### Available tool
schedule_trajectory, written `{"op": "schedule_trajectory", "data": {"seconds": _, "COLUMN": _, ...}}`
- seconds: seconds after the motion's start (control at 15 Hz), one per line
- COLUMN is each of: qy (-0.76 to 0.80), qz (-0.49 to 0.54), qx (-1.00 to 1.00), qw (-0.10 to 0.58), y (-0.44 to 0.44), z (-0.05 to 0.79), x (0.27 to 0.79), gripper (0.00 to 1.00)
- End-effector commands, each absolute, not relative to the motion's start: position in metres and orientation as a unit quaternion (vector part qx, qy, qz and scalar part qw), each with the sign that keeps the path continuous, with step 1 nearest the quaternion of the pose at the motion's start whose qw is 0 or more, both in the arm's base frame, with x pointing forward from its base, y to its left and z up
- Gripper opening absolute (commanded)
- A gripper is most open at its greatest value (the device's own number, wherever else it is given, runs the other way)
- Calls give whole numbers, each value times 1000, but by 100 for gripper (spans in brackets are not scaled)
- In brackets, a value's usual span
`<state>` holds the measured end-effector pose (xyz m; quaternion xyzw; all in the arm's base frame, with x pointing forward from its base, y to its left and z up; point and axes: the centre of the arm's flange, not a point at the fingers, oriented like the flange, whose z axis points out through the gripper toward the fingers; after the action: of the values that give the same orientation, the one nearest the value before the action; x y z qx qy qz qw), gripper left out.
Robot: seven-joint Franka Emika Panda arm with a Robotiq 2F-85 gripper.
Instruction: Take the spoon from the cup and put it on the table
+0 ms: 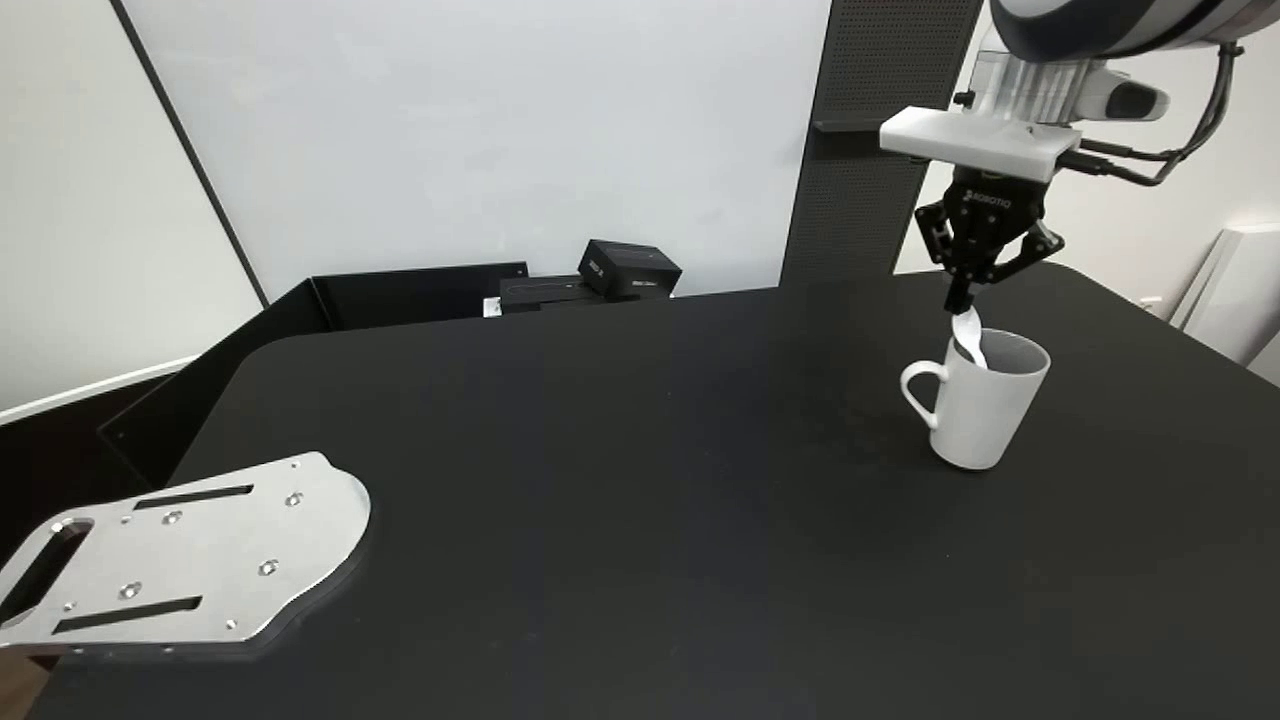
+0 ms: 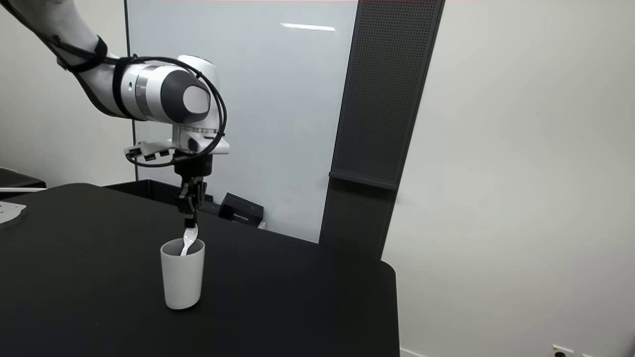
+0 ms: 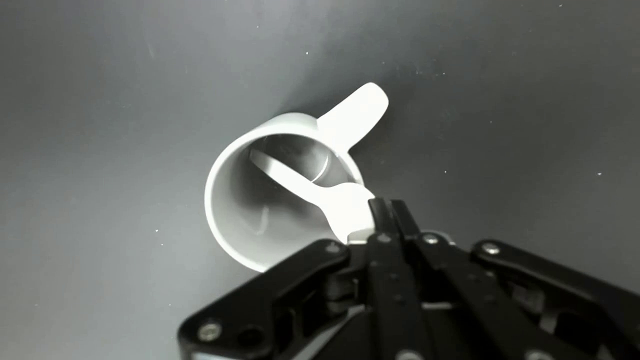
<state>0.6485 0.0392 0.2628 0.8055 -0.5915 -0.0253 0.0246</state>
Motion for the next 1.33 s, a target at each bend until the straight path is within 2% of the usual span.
{"op": "schedule_trajectory", "data": {"seconds": 0.0, "qy": -599, "qz": -35, "qx": 800, "qw": 30, "y": 41, "z": 293, "x": 648, "gripper": 1}}
{"op": "schedule_trajectory", "data": {"seconds": 0.73, "qy": -592, "qz": 7, "qx": 805, "qw": 31, "y": 38, "z": 371, "x": 645, "gripper": 1}}
{"op": "schedule_trajectory", "data": {"seconds": 1.27, "qy": -641, "qz": 13, "qx": 763, "qw": 79, "y": -36, "z": 380, "x": 651, "gripper": 1}}
